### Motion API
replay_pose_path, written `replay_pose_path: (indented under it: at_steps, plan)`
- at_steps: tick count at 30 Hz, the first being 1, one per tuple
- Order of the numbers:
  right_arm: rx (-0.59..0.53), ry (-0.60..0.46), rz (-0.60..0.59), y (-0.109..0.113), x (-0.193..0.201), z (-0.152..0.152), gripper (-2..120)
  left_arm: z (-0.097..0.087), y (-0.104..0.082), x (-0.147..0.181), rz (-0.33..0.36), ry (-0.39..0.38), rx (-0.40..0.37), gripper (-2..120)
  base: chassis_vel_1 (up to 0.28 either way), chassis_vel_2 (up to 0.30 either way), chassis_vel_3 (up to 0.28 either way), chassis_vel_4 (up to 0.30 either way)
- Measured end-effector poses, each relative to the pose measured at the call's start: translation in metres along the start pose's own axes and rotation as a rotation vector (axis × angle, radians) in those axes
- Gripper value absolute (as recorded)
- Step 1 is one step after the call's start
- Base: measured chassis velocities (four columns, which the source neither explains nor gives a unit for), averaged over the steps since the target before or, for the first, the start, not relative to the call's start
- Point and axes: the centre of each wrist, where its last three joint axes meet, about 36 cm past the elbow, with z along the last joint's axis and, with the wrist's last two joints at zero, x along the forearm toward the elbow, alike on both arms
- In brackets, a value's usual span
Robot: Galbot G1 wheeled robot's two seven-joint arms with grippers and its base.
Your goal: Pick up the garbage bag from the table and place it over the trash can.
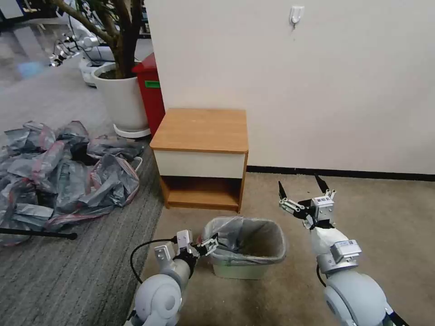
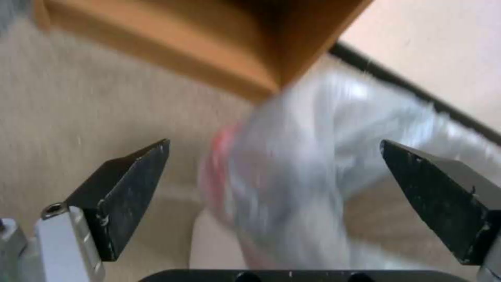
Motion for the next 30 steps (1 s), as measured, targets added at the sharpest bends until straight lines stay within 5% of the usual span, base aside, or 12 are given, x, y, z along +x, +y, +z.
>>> replay_pose_path:
  at_steps: [8, 10, 11, 14, 19, 23, 30]
  plan:
    - [-0.079, -0.040, -0.019, -0.013, 0.003, -0.008, 100, -0.019, 0.015, 0.028, 0.055, -0.259, -0.092, 100, 0.000, 0.000, 0.000, 0.000]
    - [-0.091, -0.053, -0.020, -0.014, 0.009, -0.005, 100, -0.025, 0.020, 0.040, 0.038, -0.380, -0.157, 100, 0.000, 0.000, 0.000, 0.000]
    - [-0.091, -0.053, -0.020, -0.014, 0.009, -0.005, 100, -0.025, 0.020, 0.040, 0.038, -0.380, -0.157, 100, 0.000, 0.000, 0.000, 0.000]
    - [-0.106, -0.091, -0.013, -0.009, 0.020, 0.000, 100, -0.029, 0.030, 0.060, 0.001, -0.550, -0.312, 100, 0.000, 0.000, 0.000, 0.000]
    - [-0.099, -0.108, 0.014, -0.003, 0.028, 0.006, 100, -0.032, 0.042, 0.087, -0.087, -0.672, -0.423, 100, 0.000, 0.000, 0.000, 0.000]
    - [-0.071, -0.093, 0.038, -0.001, 0.031, 0.010, 100, -0.028, 0.051, 0.096, -0.137, -0.702, -0.453, 100, 0.000, 0.000, 0.000, 0.000]
    - [0.038, 0.051, 0.058, -0.010, 0.038, 0.028, 100, 0.004, 0.063, 0.086, -0.203, -0.717, -0.453, 100, 0.000, 0.000, 0.000, 0.000]
